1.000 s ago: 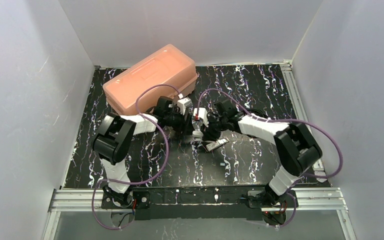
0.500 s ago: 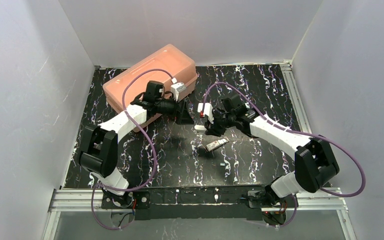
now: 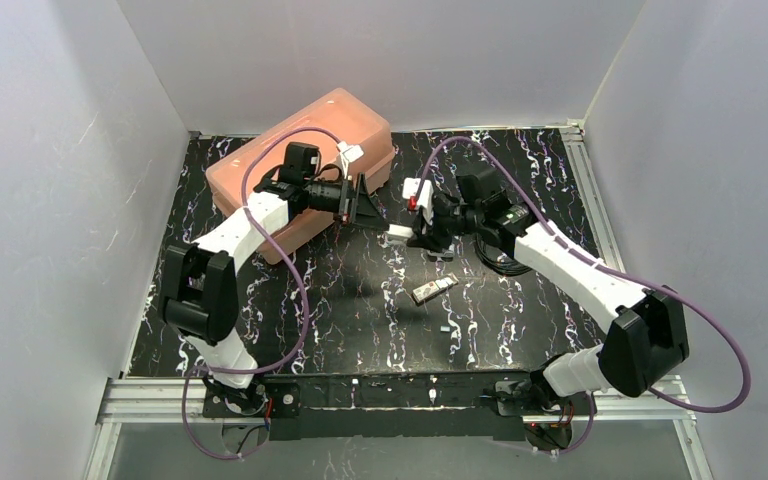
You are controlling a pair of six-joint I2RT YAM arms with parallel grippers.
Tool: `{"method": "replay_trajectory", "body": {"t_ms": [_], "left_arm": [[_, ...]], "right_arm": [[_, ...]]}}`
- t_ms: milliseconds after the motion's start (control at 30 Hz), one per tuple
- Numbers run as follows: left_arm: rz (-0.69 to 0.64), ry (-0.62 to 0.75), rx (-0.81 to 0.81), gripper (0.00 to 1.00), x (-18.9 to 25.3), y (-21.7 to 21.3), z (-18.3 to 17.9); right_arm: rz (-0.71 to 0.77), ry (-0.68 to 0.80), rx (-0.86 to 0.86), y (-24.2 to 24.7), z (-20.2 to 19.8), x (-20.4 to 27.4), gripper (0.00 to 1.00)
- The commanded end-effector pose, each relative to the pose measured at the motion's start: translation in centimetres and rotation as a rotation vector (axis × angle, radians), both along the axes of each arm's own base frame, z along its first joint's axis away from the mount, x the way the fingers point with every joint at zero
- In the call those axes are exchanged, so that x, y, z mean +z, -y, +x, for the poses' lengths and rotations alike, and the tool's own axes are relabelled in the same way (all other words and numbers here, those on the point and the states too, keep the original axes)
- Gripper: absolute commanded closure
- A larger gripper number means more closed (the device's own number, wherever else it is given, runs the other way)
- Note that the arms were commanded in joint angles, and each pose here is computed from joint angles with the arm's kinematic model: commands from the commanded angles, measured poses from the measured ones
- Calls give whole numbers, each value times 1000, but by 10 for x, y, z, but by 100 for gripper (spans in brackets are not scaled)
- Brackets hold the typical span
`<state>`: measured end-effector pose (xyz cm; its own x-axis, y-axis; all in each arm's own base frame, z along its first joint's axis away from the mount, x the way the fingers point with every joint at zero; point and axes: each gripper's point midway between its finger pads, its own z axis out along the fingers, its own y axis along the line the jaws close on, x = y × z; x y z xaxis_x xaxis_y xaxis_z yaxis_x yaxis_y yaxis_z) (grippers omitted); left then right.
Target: Load the staples into the stapler
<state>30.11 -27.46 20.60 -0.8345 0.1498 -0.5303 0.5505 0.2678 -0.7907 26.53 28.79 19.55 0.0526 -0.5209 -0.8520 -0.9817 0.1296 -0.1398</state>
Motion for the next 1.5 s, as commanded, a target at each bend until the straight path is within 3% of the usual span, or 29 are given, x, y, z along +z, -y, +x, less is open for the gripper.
{"method": "replay_trajectory", "body": {"t_ms": [0, 300, 567, 733, 767, 833, 867, 1067, 1100, 1167, 1233, 1467], "left_arm": [[-116, -216, -87, 11, 35, 10, -17], [-130, -412, -139, 15, 34, 24, -27], [-140, -484, -168, 31, 35, 33, -33], [-149, -499, -176, 53, 34, 34, -35], [-148, -500, -177, 61, 33, 34, -37], [-142, -501, -166, 95, 30, 33, -39], [-137, -503, -156, 100, 30, 33, -39], [-124, -470, -148, 100, 29, 32, -41], [-126, -459, -147, 94, 29, 32, -40], [-117, -403, -140, 67, 29, 31, -42], [-79, -328, -131, 48, 29, 27, -43], [77, -126, -54, 15, 17, 3, -36]], "right_arm": [[109, 41, 37, -15, 4, 48, 99], [144, 19, 49, -25, 8, 55, 99], [155, 3, 44, -28, 10, 48, 99], [147, 6, 17, -25, 12, 40, 99], [145, 7, 6, -24, 13, 37, 99], [136, 7, -12, -22, 14, 29, 99], [135, 10, -18, -21, 15, 26, 99], [132, -5, -19, -18, 12, 16, 99], [130, -6, -19, -17, 12, 15, 99], [126, -5, -17, -14, 12, 14, 99], [119, -7, -19, -9, 10, 11, 99], [87, -5, -37, 10, 6, -4, 99]]}}
